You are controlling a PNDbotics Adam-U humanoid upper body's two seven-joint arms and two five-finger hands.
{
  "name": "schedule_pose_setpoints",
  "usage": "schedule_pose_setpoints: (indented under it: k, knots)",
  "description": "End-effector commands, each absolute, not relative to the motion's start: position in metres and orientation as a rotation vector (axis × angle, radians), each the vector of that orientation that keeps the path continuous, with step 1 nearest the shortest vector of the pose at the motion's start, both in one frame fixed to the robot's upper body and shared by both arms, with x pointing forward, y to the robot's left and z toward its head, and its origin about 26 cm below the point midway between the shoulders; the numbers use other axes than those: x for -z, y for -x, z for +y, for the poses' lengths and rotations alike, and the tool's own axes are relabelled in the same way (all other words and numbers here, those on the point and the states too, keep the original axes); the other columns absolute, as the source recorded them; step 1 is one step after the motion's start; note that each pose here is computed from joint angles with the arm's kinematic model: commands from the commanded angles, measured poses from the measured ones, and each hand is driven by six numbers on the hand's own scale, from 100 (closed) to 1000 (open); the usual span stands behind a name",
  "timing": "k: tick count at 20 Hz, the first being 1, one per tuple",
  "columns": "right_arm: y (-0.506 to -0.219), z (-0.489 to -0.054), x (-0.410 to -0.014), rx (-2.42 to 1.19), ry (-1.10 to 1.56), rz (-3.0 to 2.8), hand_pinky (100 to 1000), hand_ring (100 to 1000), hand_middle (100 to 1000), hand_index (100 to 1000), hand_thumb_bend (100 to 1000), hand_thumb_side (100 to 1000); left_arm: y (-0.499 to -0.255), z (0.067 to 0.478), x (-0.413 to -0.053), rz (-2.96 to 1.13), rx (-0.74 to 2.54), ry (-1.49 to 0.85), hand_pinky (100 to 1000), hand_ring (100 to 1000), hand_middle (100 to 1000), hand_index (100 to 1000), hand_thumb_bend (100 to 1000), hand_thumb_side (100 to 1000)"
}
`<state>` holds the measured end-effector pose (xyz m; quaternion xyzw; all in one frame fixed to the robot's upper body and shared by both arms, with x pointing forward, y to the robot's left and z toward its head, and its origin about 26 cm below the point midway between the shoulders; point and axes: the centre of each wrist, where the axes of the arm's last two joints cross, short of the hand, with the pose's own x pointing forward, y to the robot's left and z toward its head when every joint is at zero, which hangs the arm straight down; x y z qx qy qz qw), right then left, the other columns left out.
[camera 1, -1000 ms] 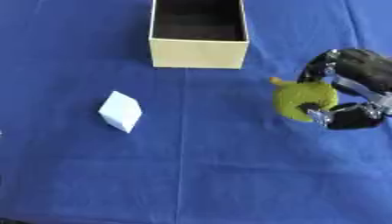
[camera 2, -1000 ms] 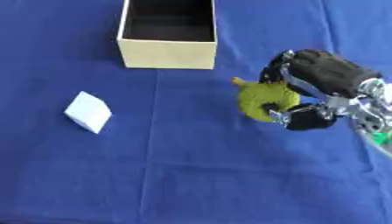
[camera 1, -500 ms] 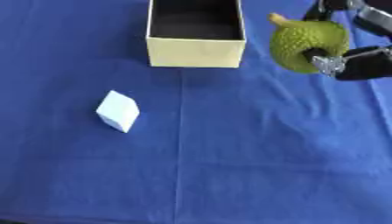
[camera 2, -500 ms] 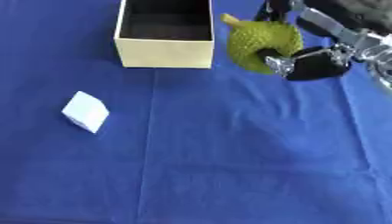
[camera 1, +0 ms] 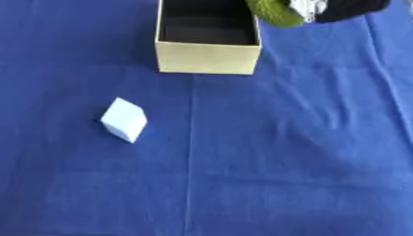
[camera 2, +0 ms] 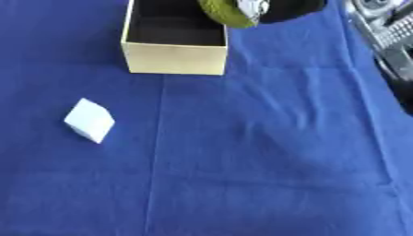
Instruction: Pick up objects on the table and place them in the box.
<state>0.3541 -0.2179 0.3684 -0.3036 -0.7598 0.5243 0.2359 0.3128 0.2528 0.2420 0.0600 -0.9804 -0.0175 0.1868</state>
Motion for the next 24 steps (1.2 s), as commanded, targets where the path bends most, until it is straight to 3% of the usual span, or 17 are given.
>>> schedule_pose_setpoints:
  k: [1, 12, 15, 24]
  knots:
    - [-0.366, -0.218, -0.382, -1.382, 0.878, -2.106, 713, 523, 361, 644, 100, 111, -0.309, 0.253, -0.253, -2.800, 0.109, -0.163, 820, 706, 640, 780, 100, 636]
    - [-0.439, -0.229, -0.363, -1.264, 0.953, -2.077, 735, 532, 371, 652, 100, 134, -0.310, 0.246, -0.259, -2.818, 0.133, -0.111, 820, 707, 641, 778, 100, 637]
    - [-0.448, -0.230, -0.353, -1.283, 0.929, -2.059, 742, 537, 378, 655, 100, 158, -0.311, 0.245, -0.261, -2.826, 0.135, -0.099, 820, 707, 641, 778, 100, 637]
    - [-0.457, -0.233, -0.331, -1.448, 0.861, -1.948, 791, 610, 456, 695, 100, 118, -0.311, 0.243, -0.262, -2.827, 0.126, -0.086, 820, 707, 641, 777, 100, 638]
